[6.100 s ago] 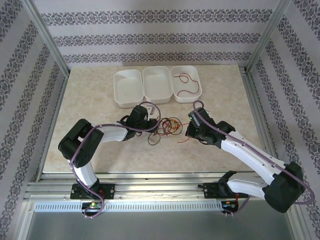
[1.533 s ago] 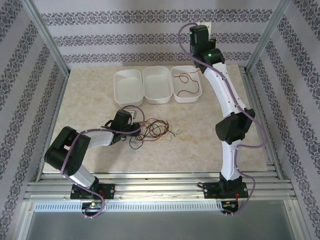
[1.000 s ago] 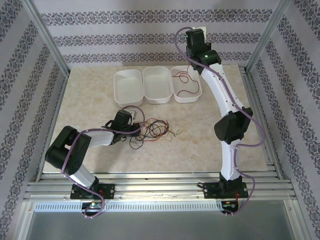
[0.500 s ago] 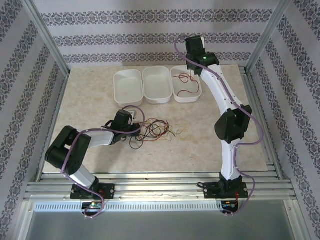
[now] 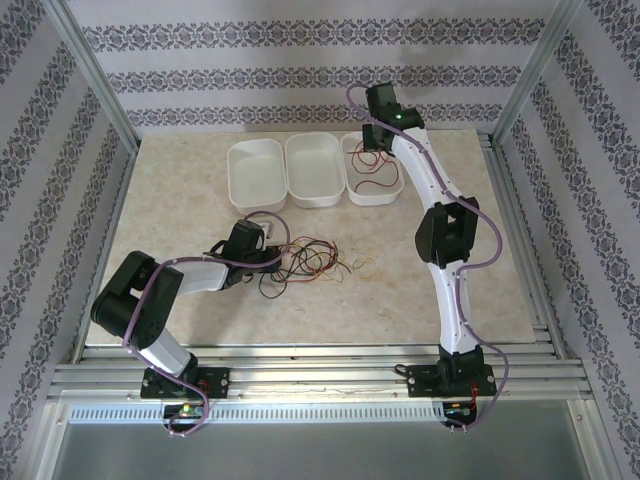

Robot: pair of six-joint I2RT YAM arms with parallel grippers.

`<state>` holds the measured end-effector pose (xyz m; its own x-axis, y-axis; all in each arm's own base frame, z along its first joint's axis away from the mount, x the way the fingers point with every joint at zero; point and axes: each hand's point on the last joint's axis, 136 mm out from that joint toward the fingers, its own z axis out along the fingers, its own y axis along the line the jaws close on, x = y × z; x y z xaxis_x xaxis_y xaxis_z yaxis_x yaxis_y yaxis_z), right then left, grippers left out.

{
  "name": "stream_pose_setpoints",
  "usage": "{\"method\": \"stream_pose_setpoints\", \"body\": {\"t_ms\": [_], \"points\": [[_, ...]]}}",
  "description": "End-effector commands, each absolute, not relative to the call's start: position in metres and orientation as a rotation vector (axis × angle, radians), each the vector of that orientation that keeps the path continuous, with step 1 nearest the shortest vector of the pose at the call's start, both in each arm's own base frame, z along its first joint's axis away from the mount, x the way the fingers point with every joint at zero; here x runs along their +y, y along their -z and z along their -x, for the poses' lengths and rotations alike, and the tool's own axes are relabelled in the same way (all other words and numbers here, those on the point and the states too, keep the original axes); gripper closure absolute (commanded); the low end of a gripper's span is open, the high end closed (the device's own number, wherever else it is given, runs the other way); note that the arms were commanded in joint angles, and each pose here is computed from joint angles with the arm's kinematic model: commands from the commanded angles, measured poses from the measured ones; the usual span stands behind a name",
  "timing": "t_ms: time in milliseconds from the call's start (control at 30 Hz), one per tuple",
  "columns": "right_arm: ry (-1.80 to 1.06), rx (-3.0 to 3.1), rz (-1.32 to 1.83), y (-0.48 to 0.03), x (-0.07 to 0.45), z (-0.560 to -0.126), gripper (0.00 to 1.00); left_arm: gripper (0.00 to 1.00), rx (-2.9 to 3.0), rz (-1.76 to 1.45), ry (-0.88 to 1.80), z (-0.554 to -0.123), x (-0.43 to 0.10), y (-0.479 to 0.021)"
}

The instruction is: Untangle the cables

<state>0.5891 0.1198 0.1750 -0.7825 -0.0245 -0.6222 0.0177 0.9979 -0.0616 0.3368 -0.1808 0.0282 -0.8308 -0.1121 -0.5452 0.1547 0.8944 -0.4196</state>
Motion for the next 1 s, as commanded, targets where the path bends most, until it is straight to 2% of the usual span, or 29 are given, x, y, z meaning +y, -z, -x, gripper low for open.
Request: {"method": "stream_pose_setpoints", "body": {"t_ms": [0, 333, 667, 967], "points": [[0.057, 2.505, -0.028, -0.157, 0.117, -0.593, 1.00, 1.00, 2.451, -0.011, 0.624, -0.345, -0.180, -0.035], [0.178, 2.651, -0.123, -0.088, 0.089, -0.587, 1.00, 1.00, 2.455, -0.004, 0.618, -0.344, -0.179, -0.034], [0.207, 2.692, -0.158, -0.081, 0.073, -0.570, 1.00, 1.00, 2.459, -0.002, 0.620, -0.345, -0.179, -0.032], [0.220, 2.674, -0.120, -0.101, 0.074, -0.557, 0.71, 0.99, 2.454, -0.002, 0.622, -0.344, -0.179, -0.034]]}}
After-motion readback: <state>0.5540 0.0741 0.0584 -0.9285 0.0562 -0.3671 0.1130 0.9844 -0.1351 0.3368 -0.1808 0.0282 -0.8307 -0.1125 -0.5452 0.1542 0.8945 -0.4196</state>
